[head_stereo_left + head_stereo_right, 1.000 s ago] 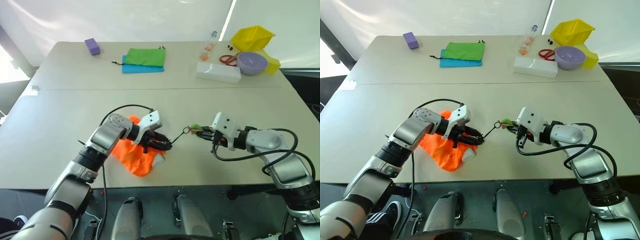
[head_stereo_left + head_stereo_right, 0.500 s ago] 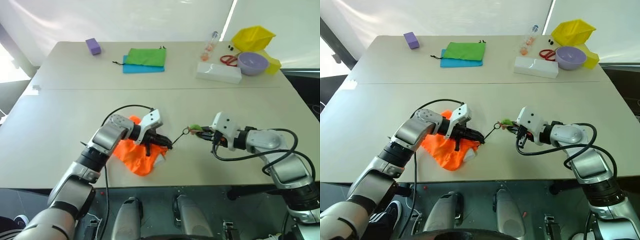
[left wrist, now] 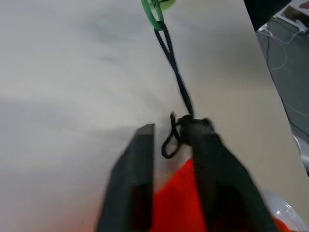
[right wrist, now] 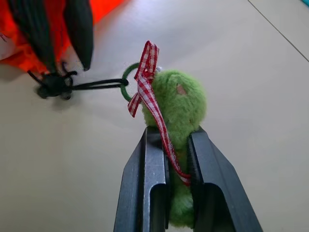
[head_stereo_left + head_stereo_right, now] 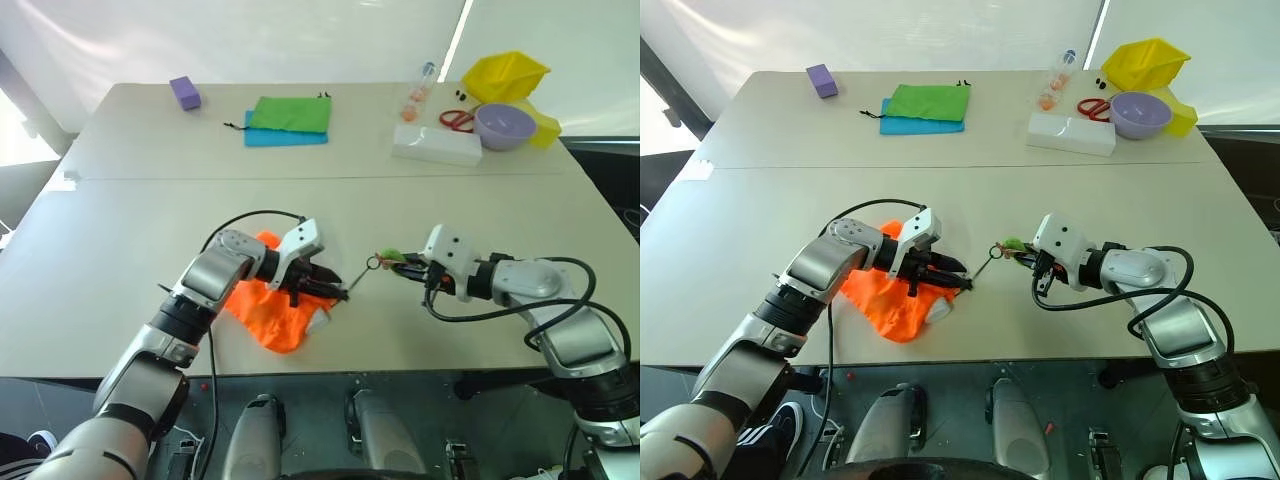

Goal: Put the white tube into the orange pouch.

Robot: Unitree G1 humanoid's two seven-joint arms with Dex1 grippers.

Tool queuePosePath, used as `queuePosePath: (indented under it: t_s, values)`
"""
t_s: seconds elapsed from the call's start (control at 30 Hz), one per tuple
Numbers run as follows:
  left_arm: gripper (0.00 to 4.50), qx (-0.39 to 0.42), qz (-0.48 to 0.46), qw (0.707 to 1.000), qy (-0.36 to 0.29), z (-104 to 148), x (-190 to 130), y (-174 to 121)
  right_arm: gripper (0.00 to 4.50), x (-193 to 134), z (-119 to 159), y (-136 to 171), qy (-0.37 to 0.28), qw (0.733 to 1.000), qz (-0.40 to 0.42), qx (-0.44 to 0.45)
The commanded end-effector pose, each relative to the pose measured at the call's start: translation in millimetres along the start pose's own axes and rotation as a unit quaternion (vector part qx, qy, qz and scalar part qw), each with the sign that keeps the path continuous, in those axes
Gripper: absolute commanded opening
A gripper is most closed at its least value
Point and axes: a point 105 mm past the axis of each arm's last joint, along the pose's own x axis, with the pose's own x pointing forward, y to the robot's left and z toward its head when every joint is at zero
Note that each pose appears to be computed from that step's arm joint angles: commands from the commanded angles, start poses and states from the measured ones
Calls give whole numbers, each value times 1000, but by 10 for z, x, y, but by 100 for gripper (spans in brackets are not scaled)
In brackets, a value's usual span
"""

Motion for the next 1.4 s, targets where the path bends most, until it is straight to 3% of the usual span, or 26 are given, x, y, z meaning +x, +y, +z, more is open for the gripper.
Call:
queuePosePath:
  t_s: [0.03, 0.67, 1.07, 1.2, 1.4]
  values:
    - [165, -8, -1, 1000, -16, 77, -62, -28, 0, -52, 150, -31, -20, 1000, -7, -22]
    - [165, -8, 54, 999, 0, 27, 14, -232, 0, -22, 134, -40, -21, 999, -7, -23]
    - [165, -22, 94, 995, -28, 65, 56, -226, 0, 12, 142, -51, -25, 999, -5, -27]
    - [344, -33, 81, 996, -19, 30, 60, -280, 0, 23, 146, -51, -26, 999, -4, -27]
    - [344, -34, 75, 997, -2, 8, 69, -279, 0, 44, 145, -81, -26, 999, -9, -29]
